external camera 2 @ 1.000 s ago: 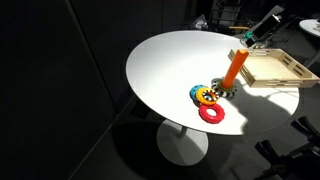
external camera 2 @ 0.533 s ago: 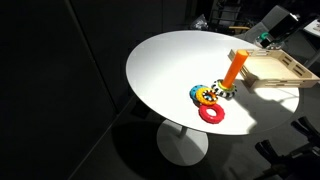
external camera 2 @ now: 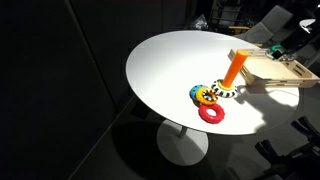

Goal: Remove the clear and green rings from the orange stand

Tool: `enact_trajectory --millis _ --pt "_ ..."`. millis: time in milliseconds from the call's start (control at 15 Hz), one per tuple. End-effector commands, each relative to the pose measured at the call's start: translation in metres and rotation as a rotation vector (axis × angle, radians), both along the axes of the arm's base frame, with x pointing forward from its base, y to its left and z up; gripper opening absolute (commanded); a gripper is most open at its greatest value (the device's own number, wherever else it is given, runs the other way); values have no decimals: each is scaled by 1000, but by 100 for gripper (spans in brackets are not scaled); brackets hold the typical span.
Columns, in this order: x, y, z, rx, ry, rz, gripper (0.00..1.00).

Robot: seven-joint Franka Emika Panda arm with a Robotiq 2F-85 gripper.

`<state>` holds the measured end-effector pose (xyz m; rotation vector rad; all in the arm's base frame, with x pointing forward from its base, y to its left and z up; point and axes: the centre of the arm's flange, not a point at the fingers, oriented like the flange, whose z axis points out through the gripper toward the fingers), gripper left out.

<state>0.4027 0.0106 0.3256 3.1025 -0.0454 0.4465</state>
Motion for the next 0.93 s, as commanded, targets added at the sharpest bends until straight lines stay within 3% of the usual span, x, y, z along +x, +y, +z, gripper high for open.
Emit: enact_trajectory --millis 0,800,867 --pt "-10 -12 -4 15 27 -5 66" --pt "-10 -20 -36 42 92 -33 66" --pt "-10 -20 -37 45 97 -31 94"
